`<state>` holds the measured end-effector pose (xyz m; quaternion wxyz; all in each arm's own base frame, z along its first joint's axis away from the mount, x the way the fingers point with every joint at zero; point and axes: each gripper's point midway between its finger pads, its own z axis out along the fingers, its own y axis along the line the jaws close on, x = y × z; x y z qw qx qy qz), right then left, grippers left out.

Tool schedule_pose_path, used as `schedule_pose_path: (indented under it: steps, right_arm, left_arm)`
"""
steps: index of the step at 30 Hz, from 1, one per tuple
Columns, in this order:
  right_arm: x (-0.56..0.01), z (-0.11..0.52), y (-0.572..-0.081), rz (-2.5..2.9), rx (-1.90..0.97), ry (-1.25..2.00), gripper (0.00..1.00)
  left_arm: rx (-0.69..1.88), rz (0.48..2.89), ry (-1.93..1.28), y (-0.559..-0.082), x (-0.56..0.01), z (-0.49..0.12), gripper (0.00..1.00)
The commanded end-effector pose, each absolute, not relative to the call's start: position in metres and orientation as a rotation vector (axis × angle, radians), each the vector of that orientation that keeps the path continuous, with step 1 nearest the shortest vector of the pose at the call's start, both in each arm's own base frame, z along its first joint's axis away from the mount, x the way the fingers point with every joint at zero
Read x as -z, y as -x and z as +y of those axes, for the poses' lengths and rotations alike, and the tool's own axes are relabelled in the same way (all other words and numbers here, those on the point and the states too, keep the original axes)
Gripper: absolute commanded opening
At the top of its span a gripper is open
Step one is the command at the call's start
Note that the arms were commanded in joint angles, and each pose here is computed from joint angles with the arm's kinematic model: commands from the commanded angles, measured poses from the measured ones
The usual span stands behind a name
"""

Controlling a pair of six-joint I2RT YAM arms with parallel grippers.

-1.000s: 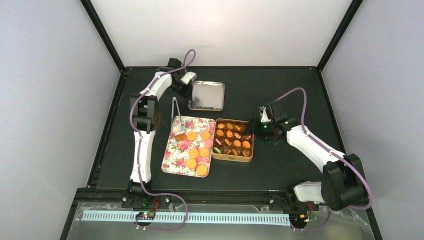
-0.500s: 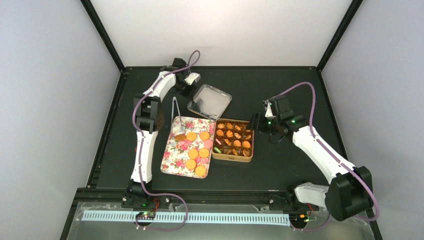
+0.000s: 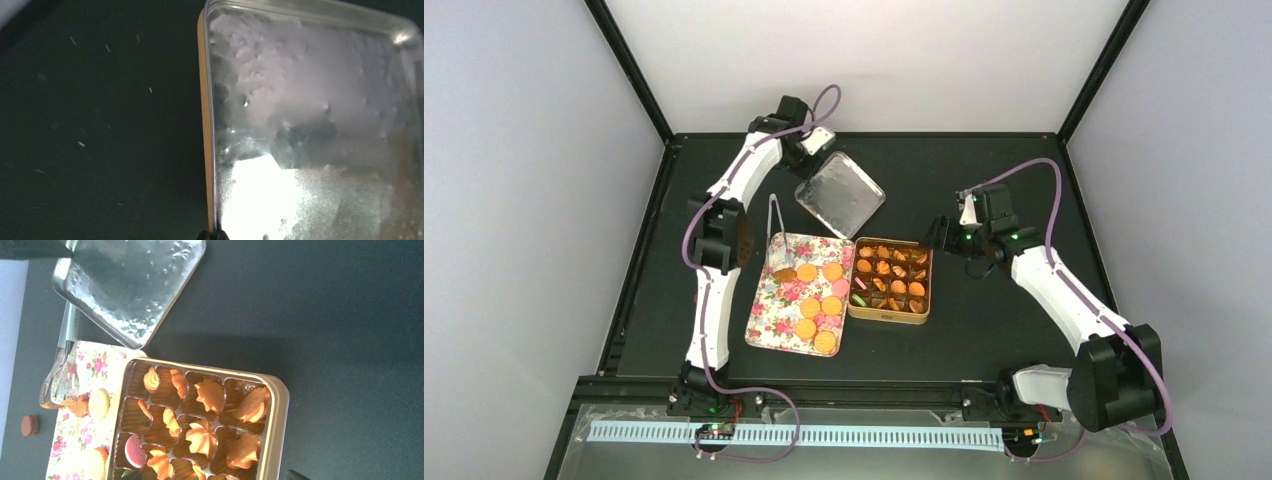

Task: Pack the cookies
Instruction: Pick up the box lid from the center of the board, then pass from the left arm to the right

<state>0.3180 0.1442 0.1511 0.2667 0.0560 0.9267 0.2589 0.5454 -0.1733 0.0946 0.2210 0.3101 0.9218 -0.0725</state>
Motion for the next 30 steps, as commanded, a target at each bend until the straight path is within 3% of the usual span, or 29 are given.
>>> schedule_pose_path:
  steps: [1,6,13,25,30]
  right_arm:
    - [-0.184,0.155,-0.337,2.383,-0.749,-0.039,0.74]
    - [-0.211,0.162,-0.348,2.289,-0.767,0.051,0.77]
    - [-0.263,0.177,-0.347,2.072,-0.826,0.261,0.78]
    - [-0.326,0.223,-0.277,1.702,-1.263,0.659,0.77]
    - [-0.336,0.229,-0.267,1.646,-1.368,0.684,0.75]
  left_arm:
    - [-0.024,2.239,-1.006,-0.549,-0.207,-0.193,0.02]
    - [-0.087,1.929,-1.192,-0.526,-0.291,-0.224,0.02]
    - [-0.251,1.568,-1.405,-0.478,-0.364,-0.247,0.01]
    - [-0.207,1.105,-1.664,-0.346,-0.398,-0.262,0.02]
    - [-0.185,1.063,-1.704,-0.315,-0.394,-0.271,0.02]
